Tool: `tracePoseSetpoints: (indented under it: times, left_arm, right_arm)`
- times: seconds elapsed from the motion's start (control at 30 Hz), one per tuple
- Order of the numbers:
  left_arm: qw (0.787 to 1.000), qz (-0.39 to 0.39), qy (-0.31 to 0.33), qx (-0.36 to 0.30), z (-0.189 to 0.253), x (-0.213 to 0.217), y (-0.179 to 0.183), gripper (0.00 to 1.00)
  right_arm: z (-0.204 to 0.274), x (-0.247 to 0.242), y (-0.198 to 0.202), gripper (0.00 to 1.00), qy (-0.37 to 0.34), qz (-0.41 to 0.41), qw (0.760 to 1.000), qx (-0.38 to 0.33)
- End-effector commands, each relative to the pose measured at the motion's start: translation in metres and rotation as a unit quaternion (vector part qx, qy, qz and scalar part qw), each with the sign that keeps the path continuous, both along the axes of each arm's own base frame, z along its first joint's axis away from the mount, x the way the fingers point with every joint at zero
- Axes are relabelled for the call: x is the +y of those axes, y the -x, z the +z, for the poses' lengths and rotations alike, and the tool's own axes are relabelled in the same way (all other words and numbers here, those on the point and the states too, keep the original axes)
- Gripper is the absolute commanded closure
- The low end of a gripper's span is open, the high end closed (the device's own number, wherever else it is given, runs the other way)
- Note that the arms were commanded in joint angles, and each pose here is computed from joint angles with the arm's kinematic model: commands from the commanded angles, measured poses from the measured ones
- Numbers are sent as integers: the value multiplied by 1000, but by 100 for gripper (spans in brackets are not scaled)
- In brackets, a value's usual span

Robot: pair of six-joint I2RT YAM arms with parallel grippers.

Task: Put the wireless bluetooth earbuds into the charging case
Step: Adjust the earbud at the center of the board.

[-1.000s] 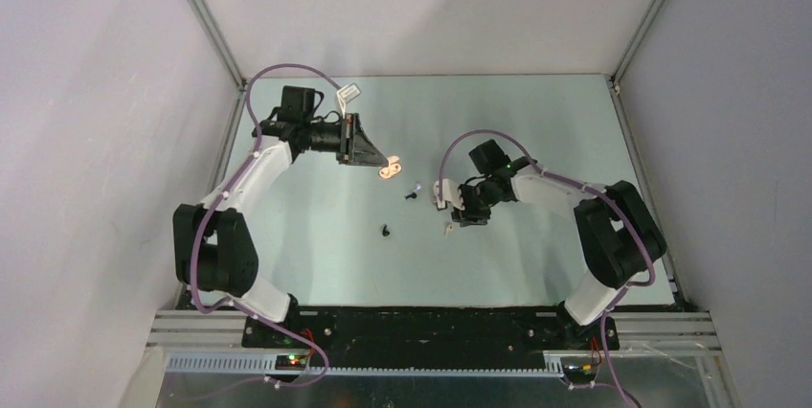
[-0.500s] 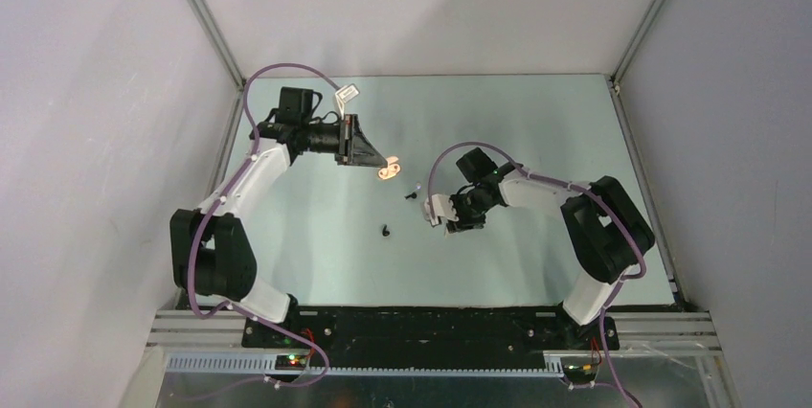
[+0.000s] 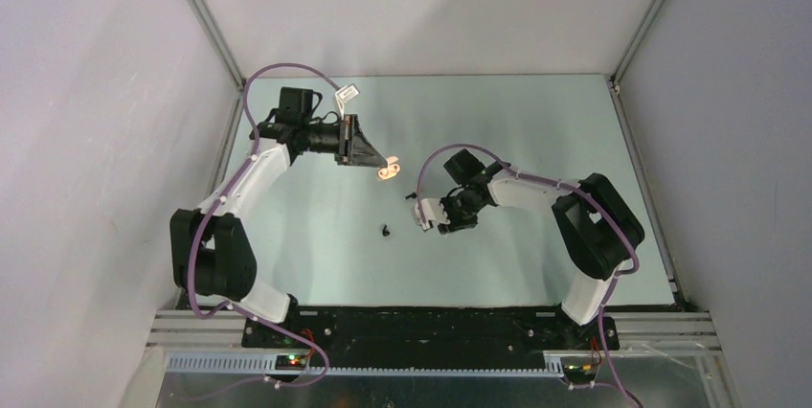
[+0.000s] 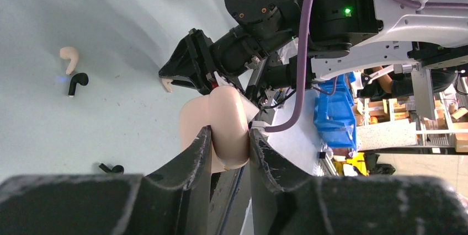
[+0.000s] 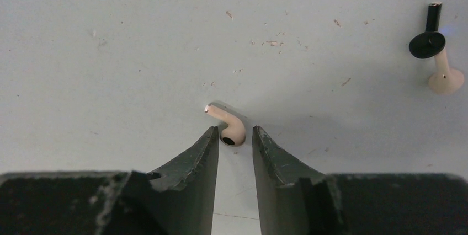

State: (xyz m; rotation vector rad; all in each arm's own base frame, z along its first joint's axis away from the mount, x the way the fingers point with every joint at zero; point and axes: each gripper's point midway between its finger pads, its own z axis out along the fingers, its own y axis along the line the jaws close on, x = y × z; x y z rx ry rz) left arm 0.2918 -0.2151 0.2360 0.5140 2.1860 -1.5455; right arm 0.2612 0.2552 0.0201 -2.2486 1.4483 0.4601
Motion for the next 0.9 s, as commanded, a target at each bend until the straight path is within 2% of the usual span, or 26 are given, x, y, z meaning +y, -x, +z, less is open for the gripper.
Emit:
tracePoseSetpoints:
  times: [0.0,0.23,0.43,0.53,0.63,0.77,0.87]
  left_arm:
    - [1000,-2,2,-31,6,3,0,100]
    - [1000,-1,2,-30,6,3,-2,100]
    - [1000,-1,6,-26,9,2,-3,100]
    - [1000,1,4,-26,9,3,-4,100]
    - [1000,5,2,-28,9,4,-5,100]
    - [1000,9,-1,-30,10,5,-5,100]
    - [999,10,-1,-33,12,6,-4,100]
  right_arm:
    - [-13,-10,6,69,37,2,999,21]
    - [-1,-19,9,85,64,-4,997,37]
    - [33,-54,14,87,133,9,990,53]
    - [36,-91,31,87,208,29,974,88]
    - [36,-127,40,87,298,40,948,108]
    - [27,-148,46,87,376,47,914,144]
    - [22,-150,40,87,413,34,898,145]
